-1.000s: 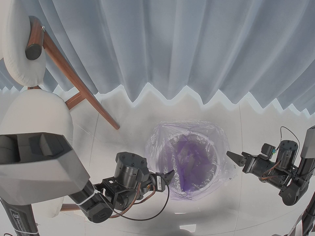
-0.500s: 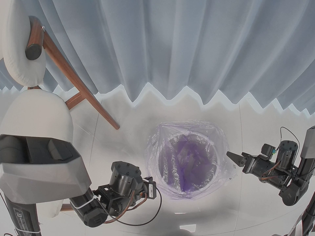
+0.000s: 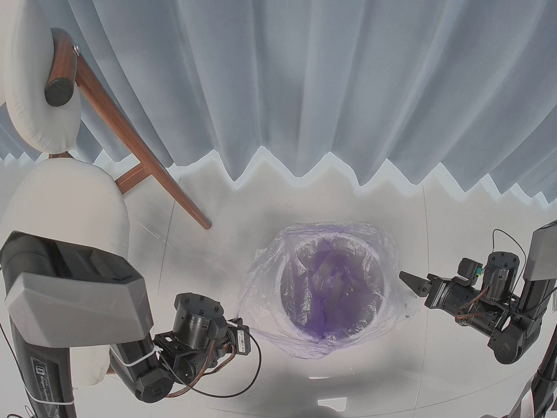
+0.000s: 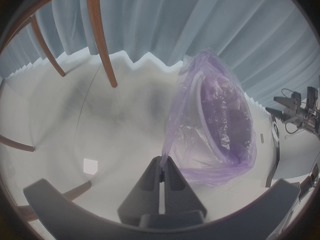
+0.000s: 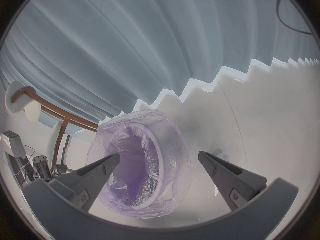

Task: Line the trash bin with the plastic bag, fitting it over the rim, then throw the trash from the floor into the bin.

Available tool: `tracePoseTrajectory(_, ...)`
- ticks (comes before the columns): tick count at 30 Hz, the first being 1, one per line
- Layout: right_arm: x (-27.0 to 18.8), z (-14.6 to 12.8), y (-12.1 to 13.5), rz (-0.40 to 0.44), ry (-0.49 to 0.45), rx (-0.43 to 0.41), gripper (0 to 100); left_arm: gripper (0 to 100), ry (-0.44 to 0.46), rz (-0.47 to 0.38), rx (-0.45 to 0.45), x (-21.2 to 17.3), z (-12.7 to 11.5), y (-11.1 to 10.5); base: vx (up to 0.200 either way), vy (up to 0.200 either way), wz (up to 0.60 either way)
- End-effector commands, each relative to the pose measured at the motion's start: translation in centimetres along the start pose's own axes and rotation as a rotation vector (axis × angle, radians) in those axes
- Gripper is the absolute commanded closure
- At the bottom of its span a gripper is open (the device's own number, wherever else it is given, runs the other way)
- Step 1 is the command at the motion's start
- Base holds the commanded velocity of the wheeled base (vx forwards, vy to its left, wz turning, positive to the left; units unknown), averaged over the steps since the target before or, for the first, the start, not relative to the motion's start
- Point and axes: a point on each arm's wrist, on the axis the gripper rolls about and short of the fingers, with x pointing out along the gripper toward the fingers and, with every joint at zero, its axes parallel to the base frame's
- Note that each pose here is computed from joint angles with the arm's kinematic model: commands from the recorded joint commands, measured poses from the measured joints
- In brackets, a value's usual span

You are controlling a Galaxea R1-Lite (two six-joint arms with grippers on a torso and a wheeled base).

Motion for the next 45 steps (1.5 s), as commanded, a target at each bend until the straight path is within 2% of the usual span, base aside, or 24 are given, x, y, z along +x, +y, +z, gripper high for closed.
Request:
tracePoseTrajectory(1,0.2,0.0,0.0,0.002,-0.005,0.0,0,100,0.002,0.017,0.01,1.8,-1.8,0.2,0.0,0.0,0.0)
tracePoseTrajectory(6,0.0,0.0,0.0,0.003,-0.008,-0.001,0,100,-0.04,0.05,0.047,2.8,-3.1,0.6,0.0,0.0,0.0)
tracePoseTrajectory(7,0.0,0.0,0.0,0.003,-0.007,0.0,0,0,-0.029,0.051,0.051,2.6,-3.4,0.7,0.0,0.0,0.0)
tracePoseTrajectory(13,-0.1,0.1,0.1,0.006,-0.014,-0.002,0,0,-0.068,0.064,0.078,1.4,-2.8,0.7,0.0,0.0,0.0)
tracePoseTrajectory(15,-0.7,0.0,0.1,0.002,-0.004,0.0,0,0,-0.181,0.036,0.097,-1.5,-0.4,1.0,0.0,0.0,0.0)
tracePoseTrajectory(20,-2.0,-0.7,0.1,-0.015,0.035,0.007,0,0,-0.35,-0.008,0.039,-6.7,4.1,1.3,0.0,0.0,0.0)
tracePoseTrajectory(23,-2.9,-0.8,0.2,-0.019,0.038,0.01,0,0,-0.43,-0.03,0.021,-9.8,6.0,2.2,0.0,0.0,0.0)
tracePoseTrajectory(24,-2.9,-0.8,0.2,-0.019,0.038,0.01,0,0,-0.43,-0.03,0.021,-9.8,6.0,2.2,0.0,0.0,0.0)
tracePoseTrajectory(27,-3.7,-0.9,0.3,-0.024,0.046,0.012,0,0,-0.499,-0.063,0.013,-14.8,8.4,3.2,0.0,0.0,0.0)
tracePoseTrajectory(28,-3.7,-0.9,0.3,-0.024,0.046,0.012,0,0,-0.499,-0.063,0.013,-14.8,8.4,3.2,0.0,0.0,0.0)
tracePoseTrajectory(29,-3.9,-0.8,0.5,-0.017,0.037,0.007,0,0,-0.558,-0.108,0.006,-17.9,11.0,3.5,0.0,0.0,0.0)
tracePoseTrajectory(30,-3.9,-0.8,0.5,-0.015,0.035,0.005,0,0,-0.595,-0.134,-0.008,-19.4,12.5,3.4,0.0,0.0,0.0)
tracePoseTrajectory(31,-3.9,-0.8,0.5,-0.015,0.035,0.002,0,0,-0.624,-0.152,-0.029,-20.3,13.5,3.2,0.0,0.0,0.0)
tracePoseTrajectory(32,-3.9,-0.8,0.5,-0.015,0.035,-0.006,0,0,-0.64,-0.169,-0.107,-21.1,14.7,3.2,0.0,0.0,0.0)
tracePoseTrajectory(33,-3.9,-0.7,0.5,-0.013,0.031,-0.013,0,0,-0.622,-0.195,-0.239,-21.1,14.6,3.4,0.0,0.0,0.0)
tracePoseTrajectory(35,-3.9,-0.6,0.5,-0.012,0.026,-0.016,0,0,-0.522,-0.178,-0.46,-20.3,11.9,4.4,0.0,0.0,0.0)
tracePoseTrajectory(37,-4.0,-0.7,0.5,-0.013,0.033,-0.02,0,0,-0.458,-0.105,-0.583,-20.7,7.8,5.6,0.0,0.0,0.0)
tracePoseTrajectory(40,-4.0,-0.6,0.6,-0.011,0.027,-0.026,0,0,-0.504,-0.176,-0.594,-23.1,7.5,5.5,0.0,0.0,0.0)
tracePoseTrajectory(42,-4.2,-0.5,0.7,-0.008,0.02,-0.027,0,0,-0.561,-0.233,-0.611,-24.6,9.2,4.9,0.0,0.0,0.0)
tracePoseTrajectory(45,-4.2,-0.4,0.7,-0.007,0.017,-0.029,0,0,-0.594,-0.286,-0.712,-25.4,11.3,4.4,0.0,0.0,0.0)
